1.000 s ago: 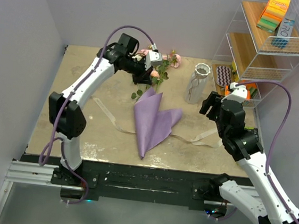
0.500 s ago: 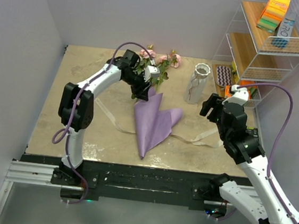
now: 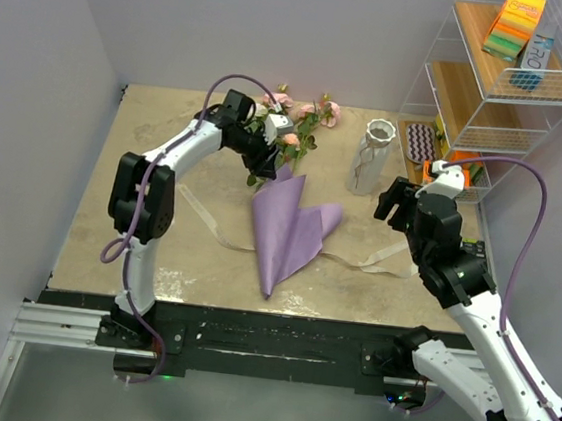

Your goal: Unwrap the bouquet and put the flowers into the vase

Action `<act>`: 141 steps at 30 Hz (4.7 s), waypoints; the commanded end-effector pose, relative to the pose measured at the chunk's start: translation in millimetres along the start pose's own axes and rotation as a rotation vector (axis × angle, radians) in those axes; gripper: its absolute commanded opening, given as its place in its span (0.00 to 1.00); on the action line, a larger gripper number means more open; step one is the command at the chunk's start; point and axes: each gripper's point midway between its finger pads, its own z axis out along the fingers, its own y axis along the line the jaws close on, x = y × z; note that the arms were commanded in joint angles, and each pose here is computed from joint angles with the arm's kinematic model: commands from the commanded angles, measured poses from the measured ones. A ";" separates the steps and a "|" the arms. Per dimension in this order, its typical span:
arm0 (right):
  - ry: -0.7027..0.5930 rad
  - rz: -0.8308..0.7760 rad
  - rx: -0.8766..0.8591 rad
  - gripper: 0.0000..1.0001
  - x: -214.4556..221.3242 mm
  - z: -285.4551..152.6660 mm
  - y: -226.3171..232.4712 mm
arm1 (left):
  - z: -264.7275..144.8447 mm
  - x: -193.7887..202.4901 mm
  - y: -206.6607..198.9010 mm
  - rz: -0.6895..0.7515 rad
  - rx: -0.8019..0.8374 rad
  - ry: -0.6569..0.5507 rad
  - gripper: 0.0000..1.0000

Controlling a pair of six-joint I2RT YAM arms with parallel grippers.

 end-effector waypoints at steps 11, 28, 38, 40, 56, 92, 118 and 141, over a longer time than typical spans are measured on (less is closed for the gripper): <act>-0.007 -0.006 -0.044 0.74 0.2 2.0 8.1 | -5.7 6.0 -36.0 0.040 0.191 -0.021 0.52; 0.026 -0.002 -0.040 0.74 10.8 6.3 8.4 | 2.2 5.4 -56.5 0.088 0.178 -0.018 0.51; 0.025 -0.002 -0.037 0.74 10.9 5.9 7.5 | 4.3 15.1 -60.8 0.081 0.216 0.021 0.22; 0.025 -0.002 -0.035 0.74 10.8 6.3 7.5 | 4.6 14.9 -59.3 0.080 0.219 0.026 0.08; 0.001 0.000 -0.037 0.74 -0.5 -0.3 7.0 | -52.5 -79.7 -67.3 0.139 0.165 -0.099 0.00; 0.029 0.007 -0.070 0.79 9.4 -0.4 11.6 | -30.4 39.9 -22.9 -0.032 0.359 -0.110 0.59; 0.021 0.015 -0.090 0.75 5.6 -1.0 16.4 | -40.4 22.7 -44.9 -0.007 0.452 -0.089 0.00; 0.002 0.020 -0.085 0.74 -1.4 -7.5 13.2 | -87.4 -94.0 -121.7 0.155 0.310 -0.177 0.00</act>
